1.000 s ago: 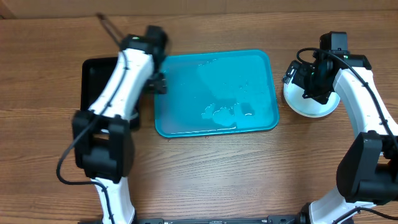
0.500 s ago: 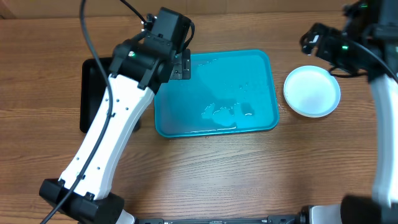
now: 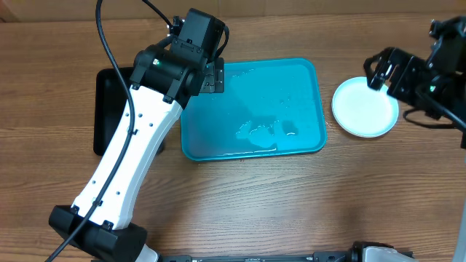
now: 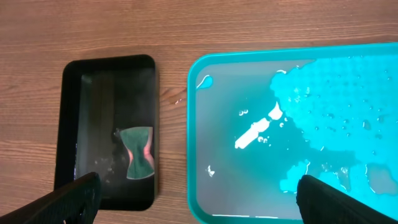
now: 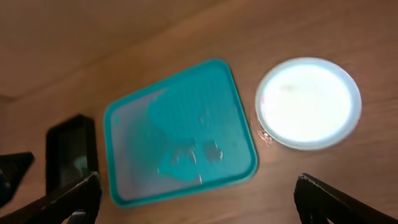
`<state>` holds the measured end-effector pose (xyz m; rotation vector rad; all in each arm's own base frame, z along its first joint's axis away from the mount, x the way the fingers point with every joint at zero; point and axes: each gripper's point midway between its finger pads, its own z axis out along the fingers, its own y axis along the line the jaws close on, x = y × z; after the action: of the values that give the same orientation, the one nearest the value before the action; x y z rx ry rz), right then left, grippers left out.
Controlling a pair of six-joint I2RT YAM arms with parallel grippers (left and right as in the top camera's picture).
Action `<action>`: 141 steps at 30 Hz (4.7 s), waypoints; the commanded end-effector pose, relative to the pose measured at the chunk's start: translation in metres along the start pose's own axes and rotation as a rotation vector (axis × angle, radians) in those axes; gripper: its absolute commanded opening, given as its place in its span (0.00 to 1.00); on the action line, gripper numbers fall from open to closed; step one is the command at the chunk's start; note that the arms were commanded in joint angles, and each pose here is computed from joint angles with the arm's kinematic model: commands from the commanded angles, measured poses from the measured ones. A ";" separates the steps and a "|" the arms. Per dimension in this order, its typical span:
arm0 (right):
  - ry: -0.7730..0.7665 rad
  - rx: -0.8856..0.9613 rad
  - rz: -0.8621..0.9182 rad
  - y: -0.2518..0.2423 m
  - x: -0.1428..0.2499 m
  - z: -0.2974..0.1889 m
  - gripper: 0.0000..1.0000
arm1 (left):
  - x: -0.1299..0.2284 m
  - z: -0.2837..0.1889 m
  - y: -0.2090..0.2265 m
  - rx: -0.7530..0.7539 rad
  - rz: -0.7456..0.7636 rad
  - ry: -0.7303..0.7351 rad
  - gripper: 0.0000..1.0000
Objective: Clean dirty plates on tray and stack at the side
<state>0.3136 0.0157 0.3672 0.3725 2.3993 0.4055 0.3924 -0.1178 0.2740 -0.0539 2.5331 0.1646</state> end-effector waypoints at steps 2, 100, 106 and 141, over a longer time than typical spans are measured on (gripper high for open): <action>-0.034 0.070 -0.050 -0.010 -0.006 -0.002 1.00 | 0.000 0.003 0.001 -0.003 0.000 0.007 1.00; -0.793 -0.226 -0.414 -0.068 0.168 0.097 1.00 | 0.048 -0.077 0.096 0.306 -0.194 -0.899 1.00; -0.792 -0.226 -0.414 -0.068 0.168 0.097 1.00 | 0.096 -0.058 0.108 0.269 -0.193 -0.988 1.00; -0.792 -0.226 -0.414 -0.068 0.168 0.097 1.00 | 0.188 0.028 0.103 0.166 -0.009 -0.892 1.00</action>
<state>0.2427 0.0329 0.1764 -0.0539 1.5840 0.2748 0.2461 -0.0134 0.1554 0.0490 1.6536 -0.0450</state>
